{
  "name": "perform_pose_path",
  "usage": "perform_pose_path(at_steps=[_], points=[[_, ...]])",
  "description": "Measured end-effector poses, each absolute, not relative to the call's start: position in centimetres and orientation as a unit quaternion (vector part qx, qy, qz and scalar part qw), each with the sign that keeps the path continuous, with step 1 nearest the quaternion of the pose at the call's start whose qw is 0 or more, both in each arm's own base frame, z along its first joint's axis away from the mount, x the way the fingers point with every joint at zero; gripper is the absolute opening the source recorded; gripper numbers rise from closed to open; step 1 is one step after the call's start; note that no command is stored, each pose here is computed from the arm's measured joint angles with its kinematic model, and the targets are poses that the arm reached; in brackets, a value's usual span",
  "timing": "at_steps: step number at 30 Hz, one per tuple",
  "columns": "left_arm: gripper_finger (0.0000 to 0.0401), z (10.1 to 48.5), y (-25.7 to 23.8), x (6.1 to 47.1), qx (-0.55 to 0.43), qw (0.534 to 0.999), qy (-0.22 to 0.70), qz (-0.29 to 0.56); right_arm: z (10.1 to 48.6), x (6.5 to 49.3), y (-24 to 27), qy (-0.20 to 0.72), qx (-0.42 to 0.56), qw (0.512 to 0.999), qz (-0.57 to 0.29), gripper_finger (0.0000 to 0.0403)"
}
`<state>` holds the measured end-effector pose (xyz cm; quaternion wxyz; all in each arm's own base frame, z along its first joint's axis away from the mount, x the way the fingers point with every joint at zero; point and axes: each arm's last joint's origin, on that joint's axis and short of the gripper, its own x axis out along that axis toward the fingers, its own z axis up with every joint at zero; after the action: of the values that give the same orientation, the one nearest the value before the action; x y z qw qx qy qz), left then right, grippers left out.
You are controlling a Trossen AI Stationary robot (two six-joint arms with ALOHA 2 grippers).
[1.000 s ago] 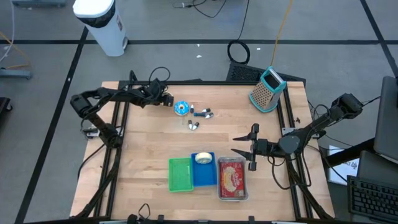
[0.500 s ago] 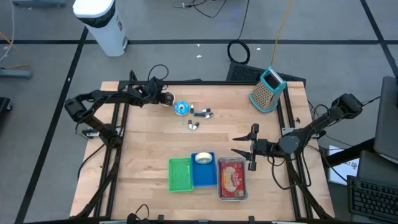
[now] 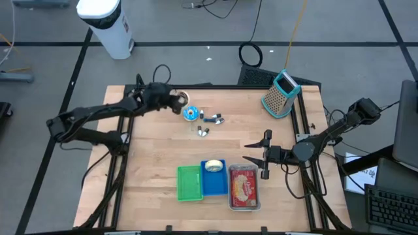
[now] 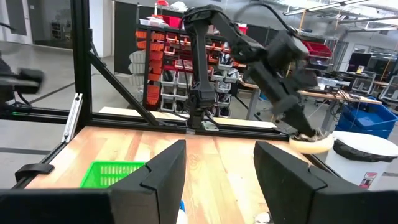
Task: Pick & Place Food Item
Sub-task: Put the black doughnut into the blue bin
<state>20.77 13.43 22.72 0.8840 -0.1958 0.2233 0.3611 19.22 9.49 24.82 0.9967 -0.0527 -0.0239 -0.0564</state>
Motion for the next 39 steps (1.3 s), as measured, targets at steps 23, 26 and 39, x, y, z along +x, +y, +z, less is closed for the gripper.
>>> perform_pose_path(at_steps=[23,26,39], points=[[0.0007,28.3,-7.6,23.8,-0.011,0.98,0.115,0.163,24.8,19.2,9.5,-0.024,-0.05,0.997,-0.057,0.018],[0.0007,29.6,-9.3,24.6,0.01,0.983,0.114,0.14,24.8,19.2,9.5,-0.023,-0.05,0.997,-0.057,0.018],[0.0008,28.4,-15.0,31.8,0.126,0.957,0.236,0.11,24.6,19.3,9.5,-0.018,-0.044,0.997,-0.057,0.018]])
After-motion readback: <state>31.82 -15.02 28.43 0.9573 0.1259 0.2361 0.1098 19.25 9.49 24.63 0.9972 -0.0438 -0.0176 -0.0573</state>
